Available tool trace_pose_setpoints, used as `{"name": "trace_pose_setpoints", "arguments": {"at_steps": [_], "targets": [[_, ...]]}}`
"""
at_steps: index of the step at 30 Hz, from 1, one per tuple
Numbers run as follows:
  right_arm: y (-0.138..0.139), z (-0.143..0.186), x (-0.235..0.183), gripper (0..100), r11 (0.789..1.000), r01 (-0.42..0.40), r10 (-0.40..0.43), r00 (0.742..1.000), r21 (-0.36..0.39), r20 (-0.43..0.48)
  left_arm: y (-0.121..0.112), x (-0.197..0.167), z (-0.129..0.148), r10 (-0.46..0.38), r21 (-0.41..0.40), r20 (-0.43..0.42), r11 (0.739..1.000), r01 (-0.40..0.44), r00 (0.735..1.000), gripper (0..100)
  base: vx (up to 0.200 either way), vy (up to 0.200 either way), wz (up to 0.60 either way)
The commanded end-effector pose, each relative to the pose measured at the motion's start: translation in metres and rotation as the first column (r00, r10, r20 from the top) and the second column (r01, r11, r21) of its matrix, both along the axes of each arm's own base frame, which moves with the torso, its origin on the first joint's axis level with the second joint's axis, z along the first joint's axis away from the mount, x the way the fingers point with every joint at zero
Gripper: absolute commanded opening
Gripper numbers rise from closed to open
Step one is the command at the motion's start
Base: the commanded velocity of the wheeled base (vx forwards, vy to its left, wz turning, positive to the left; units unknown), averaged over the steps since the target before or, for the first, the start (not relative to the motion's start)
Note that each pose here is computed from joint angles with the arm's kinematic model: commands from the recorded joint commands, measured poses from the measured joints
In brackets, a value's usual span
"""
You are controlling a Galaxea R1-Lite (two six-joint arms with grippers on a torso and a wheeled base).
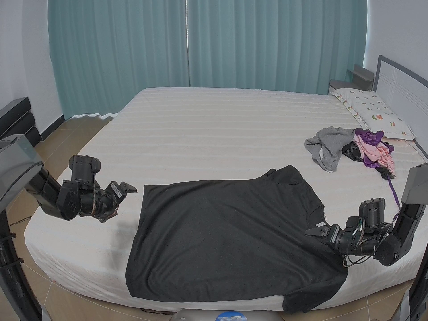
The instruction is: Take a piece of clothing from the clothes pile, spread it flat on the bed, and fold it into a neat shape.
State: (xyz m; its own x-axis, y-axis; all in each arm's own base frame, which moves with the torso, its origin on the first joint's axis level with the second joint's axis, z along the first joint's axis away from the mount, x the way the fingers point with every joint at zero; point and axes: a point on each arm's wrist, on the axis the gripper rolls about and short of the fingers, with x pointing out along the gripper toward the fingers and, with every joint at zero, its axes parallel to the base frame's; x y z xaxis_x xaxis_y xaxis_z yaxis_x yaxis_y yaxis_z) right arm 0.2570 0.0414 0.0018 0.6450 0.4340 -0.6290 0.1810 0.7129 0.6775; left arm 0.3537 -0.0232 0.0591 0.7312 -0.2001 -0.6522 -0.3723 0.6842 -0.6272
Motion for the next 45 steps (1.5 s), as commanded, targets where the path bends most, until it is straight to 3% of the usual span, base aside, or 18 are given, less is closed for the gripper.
{"name": "trace_pose_setpoints", "arguments": {"at_steps": [1,7,16,24,42,43,45], "targets": [[0.000,0.002,0.000,100,1.000,0.002,-0.002,1.000,0.000,0.008,-0.005,0.050,-0.027,-0.011,-0.006,0.020,1.000,0.011,1.000,100,0.000,0.000,0.00],[-0.010,0.006,0.004,100,0.999,0.041,-0.041,0.998,0.005,0.056,-0.011,0.081,-0.039,-0.060,-0.034,0.062,0.998,0.062,0.996,100,0.000,0.000,0.00],[-0.018,0.006,0.004,100,0.997,0.071,-0.072,0.995,0.007,0.071,-0.018,0.128,-0.052,-0.074,-0.008,0.163,0.997,0.077,0.984,100,0.000,0.000,0.00],[-0.024,0.006,0.004,100,0.996,0.094,-0.094,0.993,0.008,0.067,-0.022,0.147,-0.076,-0.049,0.025,0.185,0.999,0.045,0.982,100,0.000,0.000,0.00],[-0.024,0.005,0.005,100,0.993,0.111,-0.112,0.992,0.028,0.054,-0.029,0.155,-0.090,-0.037,0.051,0.184,0.998,0.028,0.982,100,0.000,0.000,0.00],[-0.024,0.005,0.005,100,0.993,0.112,-0.113,0.992,0.029,0.053,-0.029,0.155,-0.090,-0.037,0.051,0.184,0.998,0.028,0.982,0,0.000,0.000,0.00],[-0.024,0.005,0.006,100,0.993,0.112,-0.113,0.992,0.029,0.055,-0.030,0.155,-0.090,-0.037,0.049,0.187,0.998,0.029,0.982,0,0.000,0.000,0.00]]}}
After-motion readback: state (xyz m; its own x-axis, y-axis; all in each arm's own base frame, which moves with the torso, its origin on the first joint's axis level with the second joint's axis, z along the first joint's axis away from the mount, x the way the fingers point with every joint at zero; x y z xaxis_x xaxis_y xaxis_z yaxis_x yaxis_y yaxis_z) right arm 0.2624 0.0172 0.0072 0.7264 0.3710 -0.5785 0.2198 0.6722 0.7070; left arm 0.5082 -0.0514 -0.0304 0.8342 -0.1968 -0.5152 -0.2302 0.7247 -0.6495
